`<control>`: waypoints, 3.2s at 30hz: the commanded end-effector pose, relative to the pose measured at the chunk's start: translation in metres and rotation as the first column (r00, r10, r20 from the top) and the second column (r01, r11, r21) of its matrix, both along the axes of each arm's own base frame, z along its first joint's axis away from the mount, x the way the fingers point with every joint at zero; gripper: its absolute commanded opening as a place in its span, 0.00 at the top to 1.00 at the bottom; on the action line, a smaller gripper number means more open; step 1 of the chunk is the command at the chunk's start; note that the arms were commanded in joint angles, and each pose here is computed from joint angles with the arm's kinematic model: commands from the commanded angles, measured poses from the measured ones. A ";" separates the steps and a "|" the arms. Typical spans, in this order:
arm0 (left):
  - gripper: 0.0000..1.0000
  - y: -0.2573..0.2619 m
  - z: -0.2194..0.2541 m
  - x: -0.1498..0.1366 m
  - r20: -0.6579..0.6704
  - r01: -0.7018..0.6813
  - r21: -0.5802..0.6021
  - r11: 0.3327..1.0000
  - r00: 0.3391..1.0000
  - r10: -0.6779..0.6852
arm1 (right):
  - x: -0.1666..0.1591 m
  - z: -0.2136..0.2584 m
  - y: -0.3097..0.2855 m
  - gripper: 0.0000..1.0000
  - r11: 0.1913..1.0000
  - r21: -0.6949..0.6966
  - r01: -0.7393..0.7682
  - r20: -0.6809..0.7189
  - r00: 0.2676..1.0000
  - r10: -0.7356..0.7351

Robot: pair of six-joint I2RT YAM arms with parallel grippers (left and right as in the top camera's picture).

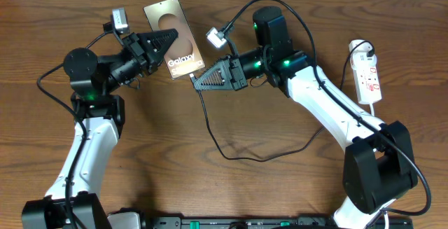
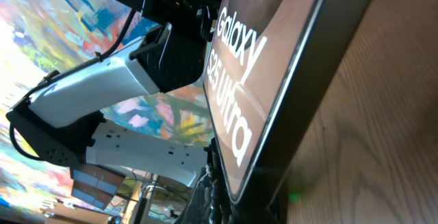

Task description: Plug charger to phone and switch on socket

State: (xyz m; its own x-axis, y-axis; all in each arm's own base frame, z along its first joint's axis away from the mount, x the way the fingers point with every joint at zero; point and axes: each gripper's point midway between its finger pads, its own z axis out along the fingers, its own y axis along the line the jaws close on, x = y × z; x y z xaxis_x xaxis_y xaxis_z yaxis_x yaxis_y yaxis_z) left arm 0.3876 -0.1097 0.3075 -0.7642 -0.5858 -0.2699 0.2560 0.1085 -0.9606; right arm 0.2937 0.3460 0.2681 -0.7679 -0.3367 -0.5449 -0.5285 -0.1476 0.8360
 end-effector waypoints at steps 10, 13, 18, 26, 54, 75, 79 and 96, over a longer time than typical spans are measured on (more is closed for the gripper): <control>0.93 -0.003 0.010 -0.003 0.020 0.013 -0.005 1.000 1.000 -0.013 | 0.005 -0.003 0.001 0.99 1.000 -0.014 0.023 -0.004 1.000 -0.023; 0.93 -0.003 0.010 -0.004 0.020 0.013 -0.005 1.000 1.000 -0.013 | 0.005 -0.003 0.001 0.99 1.000 -0.013 0.023 -0.003 1.000 -0.023; 0.93 -0.004 0.009 -0.004 0.024 0.019 -0.001 1.000 1.000 -0.019 | 0.005 -0.003 0.001 0.99 1.000 -0.013 0.023 -0.003 1.000 -0.023; 0.93 -0.004 0.009 -0.005 0.032 0.020 0.005 1.000 0.999 -0.020 | 0.006 -0.003 0.001 0.99 1.000 -0.014 0.024 -0.003 1.000 -0.024; 0.93 -0.016 0.008 -0.014 0.074 0.081 0.044 0.996 0.994 -0.084 | 0.014 -0.007 0.003 0.99 0.994 -0.079 0.079 -0.096 0.992 -0.086; 0.92 -0.023 0.006 -0.025 0.080 0.157 0.062 0.986 0.984 -0.162 | 0.043 -0.009 0.009 0.99 0.966 -0.116 0.231 -0.059 0.969 -0.239; 0.92 -0.023 0.006 -0.025 0.079 0.157 0.062 0.986 0.984 -0.162 | 0.044 -0.006 0.010 0.99 0.966 -0.110 0.236 -0.066 0.968 -0.244; 0.93 -0.024 0.004 -0.027 0.065 0.170 0.061 0.984 0.983 -0.174 | 0.043 0.001 0.011 0.76 0.971 -0.085 0.225 -0.061 0.971 -0.230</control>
State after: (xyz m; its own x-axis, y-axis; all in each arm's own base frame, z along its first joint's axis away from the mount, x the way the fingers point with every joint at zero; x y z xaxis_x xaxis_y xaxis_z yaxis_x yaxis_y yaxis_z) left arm 0.3908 -0.1060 0.3071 -0.7347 -0.5964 -0.3233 0.2950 0.1483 -0.9439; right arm 0.3144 0.3536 0.2706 -0.8594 -0.2729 -0.4323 -0.4395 -0.0375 0.8974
